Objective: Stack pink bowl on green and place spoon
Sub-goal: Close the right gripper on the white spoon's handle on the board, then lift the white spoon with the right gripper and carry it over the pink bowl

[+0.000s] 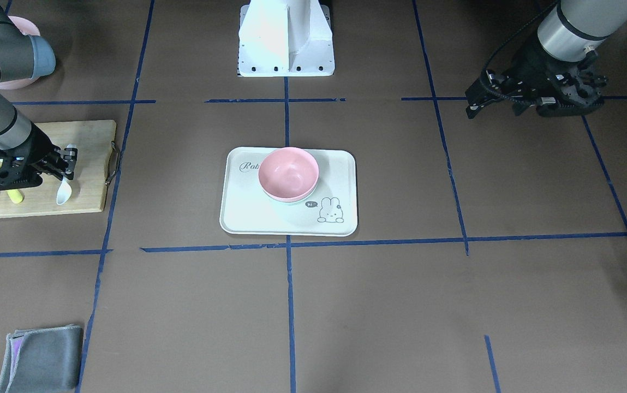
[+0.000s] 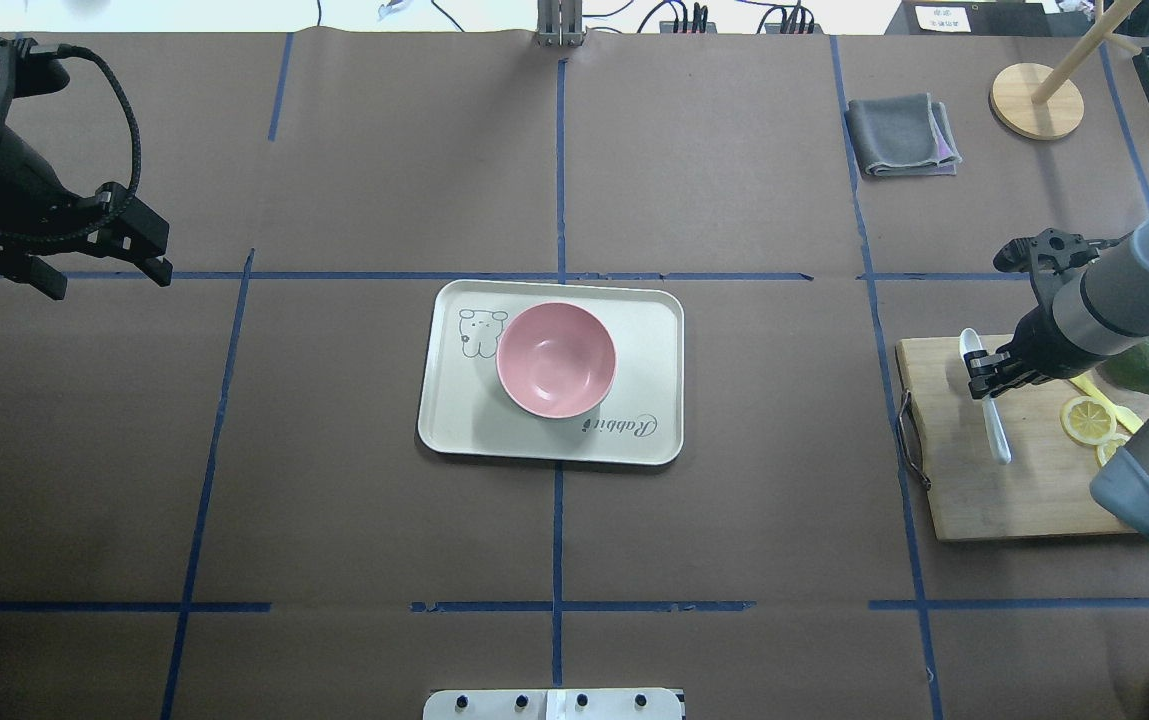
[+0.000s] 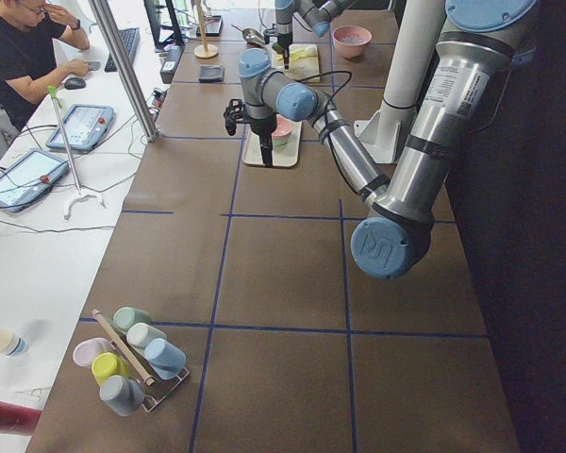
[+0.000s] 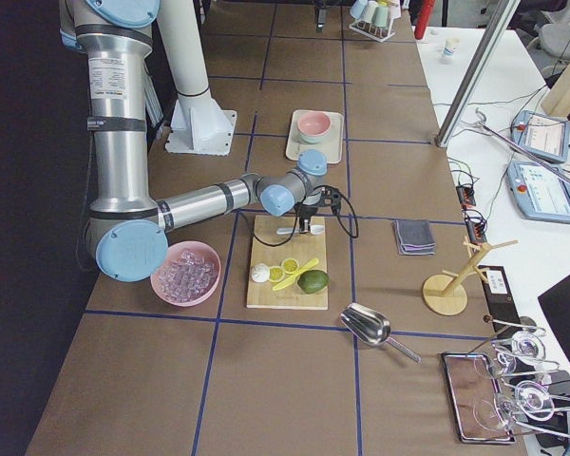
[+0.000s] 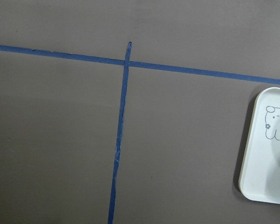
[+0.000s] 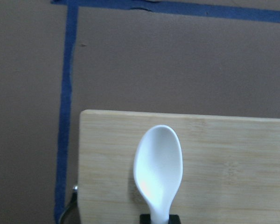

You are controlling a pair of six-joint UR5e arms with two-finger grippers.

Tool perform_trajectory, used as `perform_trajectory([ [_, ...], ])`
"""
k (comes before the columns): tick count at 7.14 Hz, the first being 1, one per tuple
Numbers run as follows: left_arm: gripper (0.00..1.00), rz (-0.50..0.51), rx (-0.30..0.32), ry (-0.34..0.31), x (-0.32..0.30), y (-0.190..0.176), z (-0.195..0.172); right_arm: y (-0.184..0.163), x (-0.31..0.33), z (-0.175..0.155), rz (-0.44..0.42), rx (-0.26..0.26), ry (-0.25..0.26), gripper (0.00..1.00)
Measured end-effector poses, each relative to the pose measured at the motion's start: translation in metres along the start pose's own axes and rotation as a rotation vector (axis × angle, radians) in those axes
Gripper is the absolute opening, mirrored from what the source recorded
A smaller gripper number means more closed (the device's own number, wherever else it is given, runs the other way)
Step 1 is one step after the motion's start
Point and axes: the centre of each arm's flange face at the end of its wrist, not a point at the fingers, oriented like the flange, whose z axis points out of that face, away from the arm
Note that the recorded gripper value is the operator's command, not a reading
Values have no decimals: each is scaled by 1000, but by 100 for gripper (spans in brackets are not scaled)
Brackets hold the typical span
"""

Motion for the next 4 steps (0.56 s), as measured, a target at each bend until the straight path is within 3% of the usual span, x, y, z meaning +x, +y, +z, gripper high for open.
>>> perform_trajectory([
  [2,100,27,0,-8,-5,0,3,-3,-49,-63,38,-21,2,0],
  [4,100,189,-8,-43,-39,-4,9,-20,-106,-106,35,-16,-7,0],
])
